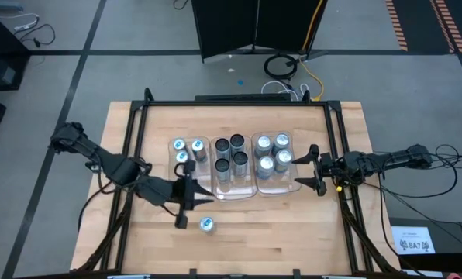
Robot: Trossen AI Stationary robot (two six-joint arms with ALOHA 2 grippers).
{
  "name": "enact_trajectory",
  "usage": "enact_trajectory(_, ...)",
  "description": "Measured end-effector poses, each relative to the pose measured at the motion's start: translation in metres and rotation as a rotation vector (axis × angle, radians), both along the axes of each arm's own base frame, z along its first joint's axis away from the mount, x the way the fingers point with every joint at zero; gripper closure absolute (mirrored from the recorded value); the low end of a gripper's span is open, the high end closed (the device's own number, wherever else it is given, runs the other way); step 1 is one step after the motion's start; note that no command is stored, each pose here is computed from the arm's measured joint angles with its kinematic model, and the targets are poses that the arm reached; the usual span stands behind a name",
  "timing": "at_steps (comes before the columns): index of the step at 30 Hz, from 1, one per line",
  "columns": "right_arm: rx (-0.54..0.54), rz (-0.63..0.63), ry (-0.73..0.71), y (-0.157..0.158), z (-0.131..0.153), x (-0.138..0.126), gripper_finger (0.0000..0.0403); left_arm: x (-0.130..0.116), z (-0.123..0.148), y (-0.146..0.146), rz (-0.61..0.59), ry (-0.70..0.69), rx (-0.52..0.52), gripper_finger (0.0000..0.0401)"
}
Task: Sort soda cans
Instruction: Put the blue soda can into the left transparent bin
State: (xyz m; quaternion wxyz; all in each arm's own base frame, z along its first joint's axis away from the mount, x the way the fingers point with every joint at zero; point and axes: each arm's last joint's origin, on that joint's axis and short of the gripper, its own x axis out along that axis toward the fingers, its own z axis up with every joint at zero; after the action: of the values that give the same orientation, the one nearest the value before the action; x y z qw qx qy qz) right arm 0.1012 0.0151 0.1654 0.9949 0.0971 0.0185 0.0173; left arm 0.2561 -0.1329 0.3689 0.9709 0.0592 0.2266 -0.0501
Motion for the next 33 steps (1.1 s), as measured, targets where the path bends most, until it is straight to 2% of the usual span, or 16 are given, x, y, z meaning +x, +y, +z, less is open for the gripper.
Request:
enact_trajectory(5, 0.000, 0.000, 0.000, 0.000, 0.000, 0.000, 0.0078, 0.014, 0.005, -0.009, 0.013, -0.113, -0.139, 0.0327)
enact_trajectory(7, 0.000, 0.000, 0.000, 0.000, 0.000, 0.000, 0.0078, 0.019, 0.009, -0.009, 0.062, -0.167, -0.221, 0.0327)
enact_trajectory(12, 0.000, 0.000, 0.000, 0.000, 0.000, 0.000, 0.0078, 0.023, 0.011, -0.006, 0.147, -0.208, -0.285, 0.0307)
enact_trajectory(16, 0.000, 0.000, 0.000, 0.000, 0.000, 0.000, 0.0078, 0.022, 0.012, -0.006, 0.177, -0.208, -0.334, 0.0257)
enact_trajectory(22, 0.000, 0.000, 0.000, 0.000, 0.000, 0.000, 0.0078, 0.022, 0.011, -0.004, 0.286, -0.218, -0.457, 0.0133)
enact_trajectory(25, 0.000, 0.000, 0.000, 0.000, 0.000, 0.000, 0.0078, 0.022, 0.011, -0.004, 0.321, -0.218, -0.542, 0.0085)
enact_trajectory(28, 0.000, 0.000, 0.000, 0.000, 0.000, 0.000, 0.0078, 0.022, 0.011, -0.004, 0.319, -0.211, -0.558, 0.0065)
enact_trajectory(33, 0.000, -0.001, 0.000, 0.000, 0.000, 0.000, 0.0078, 0.024, 0.010, -0.005, 0.325, -0.200, -0.607, 0.0061)
